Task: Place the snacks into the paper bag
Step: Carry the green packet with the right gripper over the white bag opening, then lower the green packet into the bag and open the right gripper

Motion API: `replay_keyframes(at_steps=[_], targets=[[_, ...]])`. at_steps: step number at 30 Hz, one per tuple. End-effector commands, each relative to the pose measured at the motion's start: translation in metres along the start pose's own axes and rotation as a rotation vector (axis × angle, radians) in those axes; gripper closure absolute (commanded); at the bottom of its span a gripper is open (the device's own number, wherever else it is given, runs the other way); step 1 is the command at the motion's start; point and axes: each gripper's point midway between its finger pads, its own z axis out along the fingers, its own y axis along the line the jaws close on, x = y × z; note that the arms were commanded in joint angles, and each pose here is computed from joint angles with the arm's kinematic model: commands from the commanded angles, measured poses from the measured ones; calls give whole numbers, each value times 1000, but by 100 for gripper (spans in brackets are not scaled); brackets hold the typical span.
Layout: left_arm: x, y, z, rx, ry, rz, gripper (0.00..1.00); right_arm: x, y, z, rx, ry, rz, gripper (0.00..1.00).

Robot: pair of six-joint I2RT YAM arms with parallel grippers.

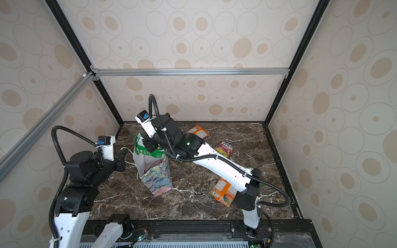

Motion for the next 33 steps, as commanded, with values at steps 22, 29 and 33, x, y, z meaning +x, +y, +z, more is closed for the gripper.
replay_keyframes(at_steps=[22,29,33], targets=[[-6,-2,-1,3,-17,9,100,18,-23,28,489,120,-309,100],[-5,-2,-1,6,-16,9,100,25,-14,37,565,122,-388,100],[-5,-3,-2,9,-17,10,100,30,-12,42,600,128,-412,100]])
